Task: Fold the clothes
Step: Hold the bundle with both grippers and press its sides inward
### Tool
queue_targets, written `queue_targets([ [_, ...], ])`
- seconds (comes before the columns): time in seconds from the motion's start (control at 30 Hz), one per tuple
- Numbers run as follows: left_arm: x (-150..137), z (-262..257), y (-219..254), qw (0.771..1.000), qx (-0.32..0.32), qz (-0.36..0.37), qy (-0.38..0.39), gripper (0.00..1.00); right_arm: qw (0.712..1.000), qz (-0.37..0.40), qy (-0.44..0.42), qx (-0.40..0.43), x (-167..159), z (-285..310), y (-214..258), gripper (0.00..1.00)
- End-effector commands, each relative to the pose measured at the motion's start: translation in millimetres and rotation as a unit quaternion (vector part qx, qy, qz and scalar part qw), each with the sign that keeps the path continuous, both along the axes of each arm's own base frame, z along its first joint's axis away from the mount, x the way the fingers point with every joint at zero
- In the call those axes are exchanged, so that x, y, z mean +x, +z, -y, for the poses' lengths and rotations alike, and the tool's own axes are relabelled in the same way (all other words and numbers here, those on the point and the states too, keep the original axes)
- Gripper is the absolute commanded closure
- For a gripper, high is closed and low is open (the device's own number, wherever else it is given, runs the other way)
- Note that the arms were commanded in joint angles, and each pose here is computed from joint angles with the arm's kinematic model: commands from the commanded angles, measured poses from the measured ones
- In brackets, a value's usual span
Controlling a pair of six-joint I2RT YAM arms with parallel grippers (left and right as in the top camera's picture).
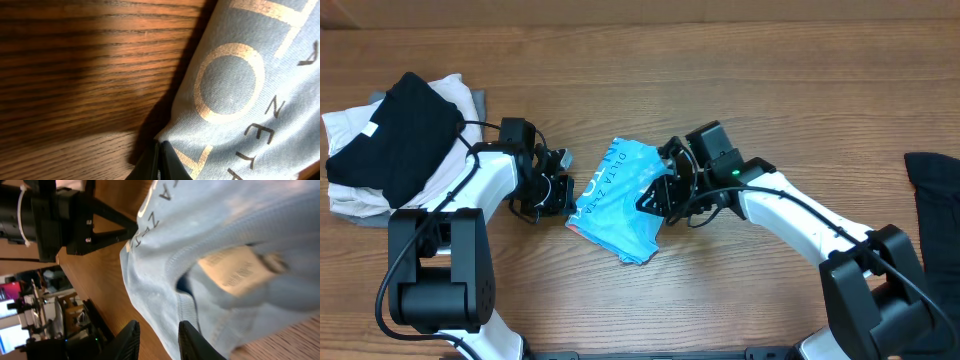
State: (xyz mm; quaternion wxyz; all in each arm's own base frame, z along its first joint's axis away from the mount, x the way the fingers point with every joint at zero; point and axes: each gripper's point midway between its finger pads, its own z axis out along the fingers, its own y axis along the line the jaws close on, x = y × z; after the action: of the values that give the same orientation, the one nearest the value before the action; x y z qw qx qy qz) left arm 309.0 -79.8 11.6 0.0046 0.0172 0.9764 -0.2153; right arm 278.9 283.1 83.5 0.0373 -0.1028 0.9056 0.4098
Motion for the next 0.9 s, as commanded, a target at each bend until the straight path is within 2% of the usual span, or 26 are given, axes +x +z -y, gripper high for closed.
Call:
queue_targets([
  [0.0, -2.4, 6.1, 4.0, 1.000, -0.019, 0.007, -0.011, 0.96, 1.000, -0.003, 0.005, -0.022, -4.6, -7.8, -14.5, 0.71],
  [0.2, -2.3, 6.1, 4.0, 1.000, -0.019, 0.007, -0.011, 0.95, 0.999, -0.025, 0.004, -0.036, -9.4, -19.0, -38.3, 0.72],
  [0.3, -2.3, 6.1, 4.0, 1.000, -0.019, 0.007, -0.011, 0.95, 0.999, -0.025, 0.007, -0.029, -9.3, -21.2, -37.2, 0.80],
  [0.37, -2.3, 6.1, 4.0, 1.000, -0.019, 0.007, -0.011, 0.95, 0.999, -0.032, 0.006, -0.033, -10.9, -18.8, -38.4, 0.90],
  [0.43, -2.3, 6.1, 4.0, 1.000, -0.019, 0.007, -0.011, 0.96, 0.998, -0.053, 0.002, -0.042, -15.8, -12.0, -40.6, 0.96],
  [0.63, -1.7, 2.9, 3.3, 1.000, -0.015, 0.007, -0.008, 0.96, 0.990, -0.117, -0.030, -0.069, -23.1, 9.8, -46.8, 0.96],
  [0.7, -1.6, 3.1, 3.4, 1.000, -0.015, 0.007, -0.008, 0.96, 0.990, -0.115, -0.033, -0.067, -20.2, 12.3, -46.7, 0.95],
  [0.77, -1.5, 3.2, 3.4, 1.000, -0.015, 0.007, -0.008, 0.96, 0.992, -0.106, -0.026, -0.061, -18.4, 10.8, -45.2, 0.76],
  [0.8, -1.4, 3.2, 3.4, 1.000, -0.015, 0.008, -0.008, 0.96, 0.992, -0.105, -0.027, -0.060, -18.2, 10.7, -45.1, 0.73],
  [0.87, -1.0, 3.2, 3.4, 1.000, -0.015, 0.008, -0.008, 0.95, 0.993, -0.104, -0.026, -0.059, -17.6, 10.2, -45.0, 0.73],
])
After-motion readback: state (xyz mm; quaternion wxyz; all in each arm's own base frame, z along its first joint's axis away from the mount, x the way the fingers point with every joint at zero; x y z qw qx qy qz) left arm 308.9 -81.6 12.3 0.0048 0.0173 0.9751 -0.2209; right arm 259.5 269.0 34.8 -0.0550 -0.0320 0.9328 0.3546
